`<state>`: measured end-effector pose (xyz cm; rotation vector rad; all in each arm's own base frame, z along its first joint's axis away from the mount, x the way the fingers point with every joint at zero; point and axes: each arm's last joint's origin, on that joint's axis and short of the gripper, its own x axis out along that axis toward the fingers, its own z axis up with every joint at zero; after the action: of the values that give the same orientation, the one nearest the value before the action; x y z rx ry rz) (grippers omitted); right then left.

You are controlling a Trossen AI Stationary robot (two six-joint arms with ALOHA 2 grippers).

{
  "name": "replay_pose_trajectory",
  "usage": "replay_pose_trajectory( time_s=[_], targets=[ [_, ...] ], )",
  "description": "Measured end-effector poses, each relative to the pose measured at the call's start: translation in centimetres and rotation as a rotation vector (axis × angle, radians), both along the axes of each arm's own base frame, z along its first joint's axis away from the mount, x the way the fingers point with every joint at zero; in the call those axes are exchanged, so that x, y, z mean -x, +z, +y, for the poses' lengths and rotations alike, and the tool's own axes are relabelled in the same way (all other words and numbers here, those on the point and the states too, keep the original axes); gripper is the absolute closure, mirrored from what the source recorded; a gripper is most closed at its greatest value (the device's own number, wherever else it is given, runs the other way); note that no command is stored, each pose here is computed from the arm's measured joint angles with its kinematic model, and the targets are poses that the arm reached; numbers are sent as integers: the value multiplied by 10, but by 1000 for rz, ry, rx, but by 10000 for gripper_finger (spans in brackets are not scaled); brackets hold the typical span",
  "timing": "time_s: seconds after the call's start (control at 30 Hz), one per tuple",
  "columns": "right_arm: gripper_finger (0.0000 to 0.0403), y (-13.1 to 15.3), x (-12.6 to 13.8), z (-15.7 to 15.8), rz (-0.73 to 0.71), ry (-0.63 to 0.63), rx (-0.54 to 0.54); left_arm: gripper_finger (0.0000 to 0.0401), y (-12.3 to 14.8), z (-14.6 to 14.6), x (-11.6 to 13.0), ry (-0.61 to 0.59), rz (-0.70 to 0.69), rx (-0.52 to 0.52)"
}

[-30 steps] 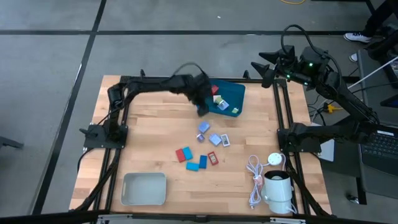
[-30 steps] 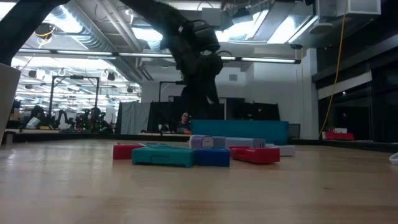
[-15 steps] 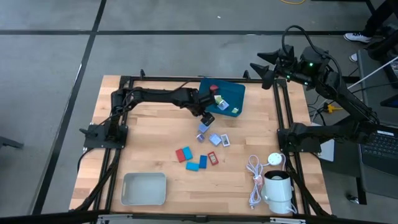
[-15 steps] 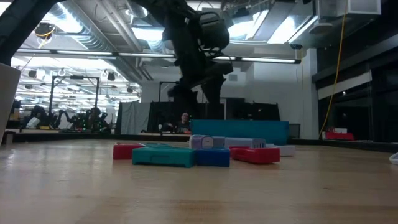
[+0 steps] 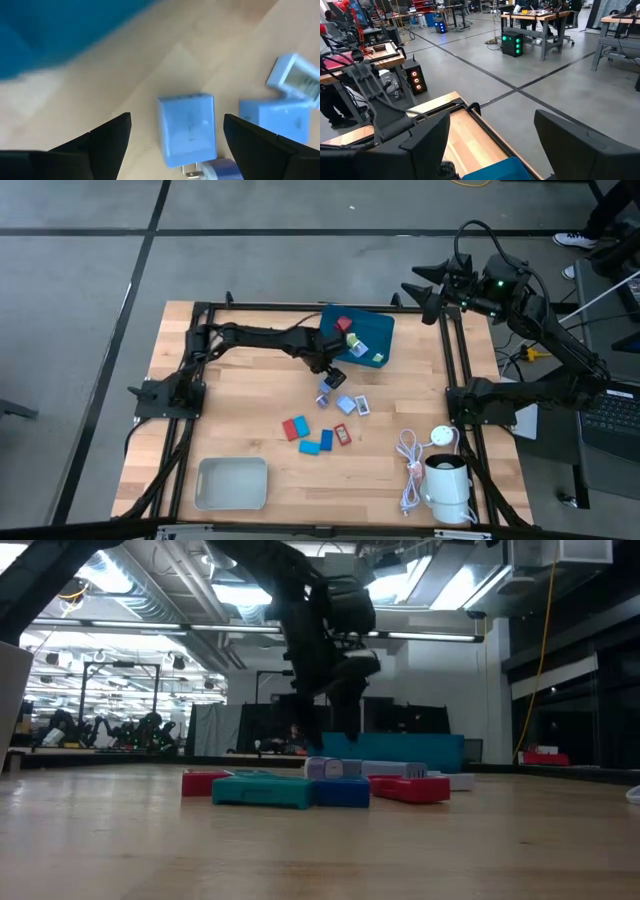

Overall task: Pick & Place Office items
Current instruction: Put the top light blue charger adapter into the blue bin

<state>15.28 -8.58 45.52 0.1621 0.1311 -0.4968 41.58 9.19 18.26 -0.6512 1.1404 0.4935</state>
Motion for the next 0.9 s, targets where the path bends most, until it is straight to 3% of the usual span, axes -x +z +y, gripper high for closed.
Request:
replay_pose_trajectory(
  time_s=[0.57, 0.67, 0.83, 0.9],
  targets=[
    [105, 0, 0, 0, -13, -5, -25, 91, -44, -20, -11, -23, 109, 21],
    [105, 0, 0, 0, -13, -5, -25, 116, -51, -19, -11, -23, 129, 33],
    [105, 0, 0, 0, -13, -5, -25, 193, -54, -16, -10, -29, 134, 64],
    [105, 0, 0, 0, -13, -5, -25, 192, -54, -14, -10, -28, 128, 81]
  ],
)
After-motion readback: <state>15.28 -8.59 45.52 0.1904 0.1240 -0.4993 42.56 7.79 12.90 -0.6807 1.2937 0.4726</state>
